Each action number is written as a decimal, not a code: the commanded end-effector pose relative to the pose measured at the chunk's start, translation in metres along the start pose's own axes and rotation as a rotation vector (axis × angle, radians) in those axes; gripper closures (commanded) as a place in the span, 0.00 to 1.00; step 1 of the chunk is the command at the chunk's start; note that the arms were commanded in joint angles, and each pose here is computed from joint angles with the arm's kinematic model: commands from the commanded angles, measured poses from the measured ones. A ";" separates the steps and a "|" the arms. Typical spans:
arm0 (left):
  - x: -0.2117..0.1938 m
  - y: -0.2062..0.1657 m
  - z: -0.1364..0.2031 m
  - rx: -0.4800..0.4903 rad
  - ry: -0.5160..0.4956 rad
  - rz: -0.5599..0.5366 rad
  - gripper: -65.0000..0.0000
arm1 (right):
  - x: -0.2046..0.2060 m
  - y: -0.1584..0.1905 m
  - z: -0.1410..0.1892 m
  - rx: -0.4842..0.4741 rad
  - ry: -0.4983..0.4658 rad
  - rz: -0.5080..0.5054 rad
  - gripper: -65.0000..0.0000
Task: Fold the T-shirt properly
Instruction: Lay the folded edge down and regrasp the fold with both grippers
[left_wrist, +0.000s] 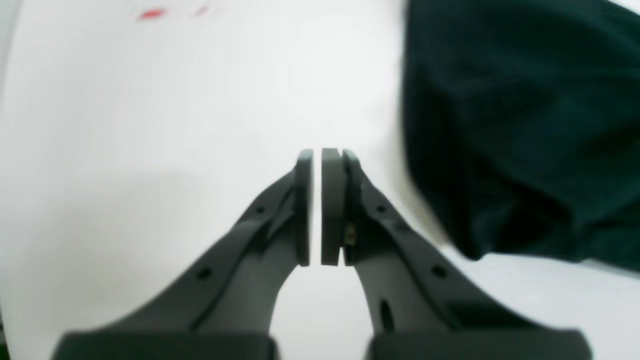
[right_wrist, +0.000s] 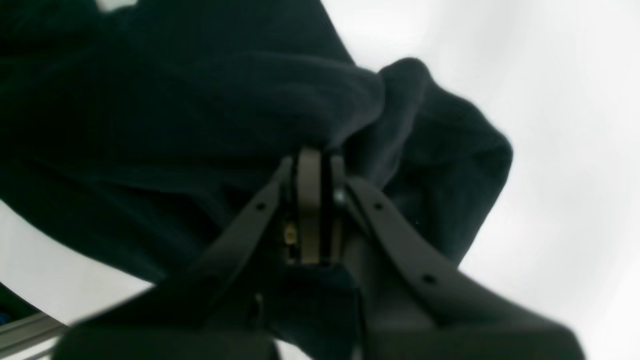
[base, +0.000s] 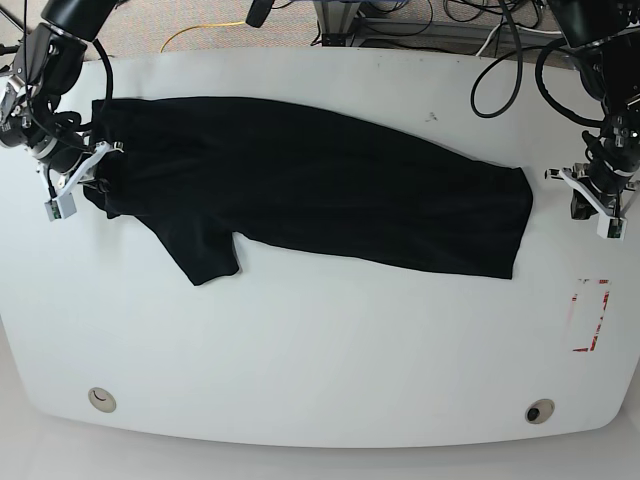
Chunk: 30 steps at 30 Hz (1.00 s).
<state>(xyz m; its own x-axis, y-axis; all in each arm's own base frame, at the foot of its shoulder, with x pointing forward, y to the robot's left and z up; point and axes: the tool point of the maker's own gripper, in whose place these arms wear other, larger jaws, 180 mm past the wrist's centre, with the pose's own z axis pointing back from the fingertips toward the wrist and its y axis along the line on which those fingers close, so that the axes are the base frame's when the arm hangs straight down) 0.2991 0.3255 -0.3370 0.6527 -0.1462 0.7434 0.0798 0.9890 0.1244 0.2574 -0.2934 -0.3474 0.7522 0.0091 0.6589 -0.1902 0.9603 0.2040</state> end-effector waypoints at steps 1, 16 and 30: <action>0.018 0.005 0.004 0.008 -0.054 -0.015 1.00 | 0.012 -0.002 0.007 -0.005 -0.033 0.030 1.00; 0.039 0.010 0.001 0.016 -0.102 -0.002 0.99 | -0.013 -0.030 0.041 -0.111 -0.031 -0.033 0.36; 0.097 -0.078 -0.037 -0.171 -0.157 0.030 0.99 | 0.033 0.002 0.039 -0.085 -0.138 0.071 0.27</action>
<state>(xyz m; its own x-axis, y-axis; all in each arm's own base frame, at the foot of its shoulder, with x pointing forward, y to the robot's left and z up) 0.3744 0.2471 -0.3064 0.5636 -0.1075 0.8191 0.1702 0.9853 0.0122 0.2429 -0.3137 -0.3117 0.6910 0.0242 0.7224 -0.1322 0.9868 0.0933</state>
